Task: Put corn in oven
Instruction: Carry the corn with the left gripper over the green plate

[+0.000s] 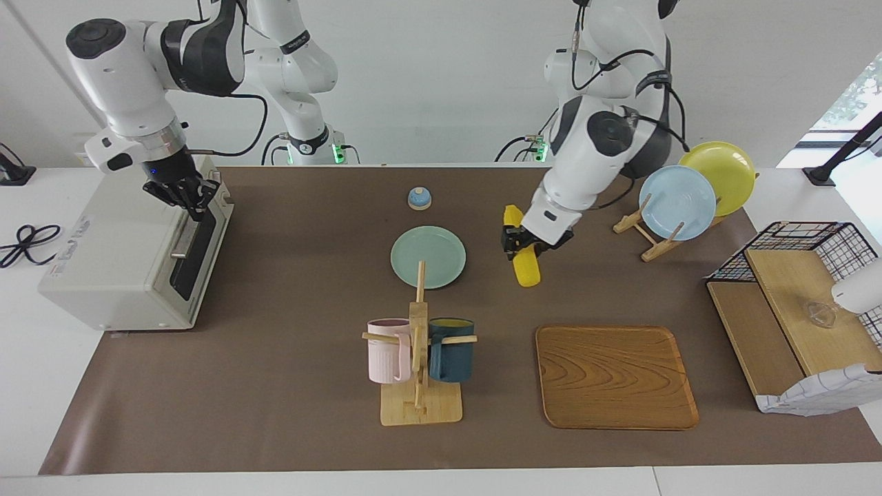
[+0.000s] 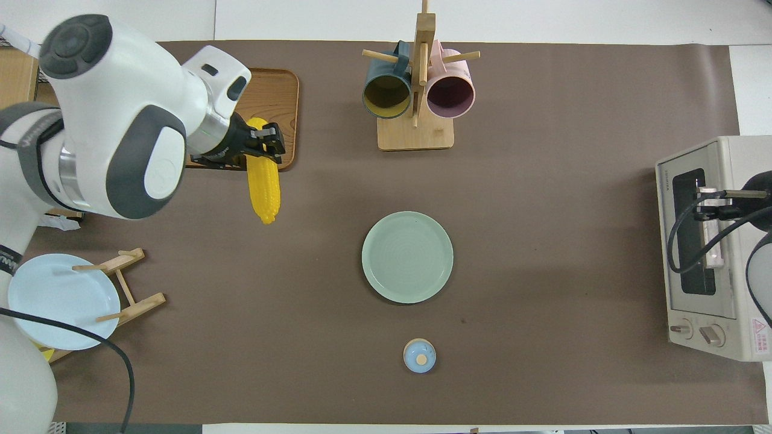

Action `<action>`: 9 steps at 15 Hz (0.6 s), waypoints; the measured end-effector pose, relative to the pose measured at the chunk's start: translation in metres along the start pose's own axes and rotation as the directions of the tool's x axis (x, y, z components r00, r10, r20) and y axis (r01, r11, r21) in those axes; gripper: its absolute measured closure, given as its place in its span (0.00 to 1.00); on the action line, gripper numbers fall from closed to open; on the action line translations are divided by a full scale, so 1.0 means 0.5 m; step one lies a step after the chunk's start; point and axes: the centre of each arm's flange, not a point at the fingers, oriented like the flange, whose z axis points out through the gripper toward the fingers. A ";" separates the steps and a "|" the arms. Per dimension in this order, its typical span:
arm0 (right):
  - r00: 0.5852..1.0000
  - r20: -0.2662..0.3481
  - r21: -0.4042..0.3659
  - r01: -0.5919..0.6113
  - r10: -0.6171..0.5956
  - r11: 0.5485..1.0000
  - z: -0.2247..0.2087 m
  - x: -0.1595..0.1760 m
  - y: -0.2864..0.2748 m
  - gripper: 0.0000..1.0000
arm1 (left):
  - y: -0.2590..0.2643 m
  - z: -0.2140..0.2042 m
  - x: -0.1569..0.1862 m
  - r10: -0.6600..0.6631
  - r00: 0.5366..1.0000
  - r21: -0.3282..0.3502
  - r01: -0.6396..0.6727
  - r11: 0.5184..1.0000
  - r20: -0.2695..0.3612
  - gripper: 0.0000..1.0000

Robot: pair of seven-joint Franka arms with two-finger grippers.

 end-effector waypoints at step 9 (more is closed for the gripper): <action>0.999 0.033 0.003 0.044 -0.044 0.999 0.074 -0.003 0.060 0.99 | 0.146 0.151 -0.248 0.092 0.988 -0.084 -0.103 0.991 -0.127 0.47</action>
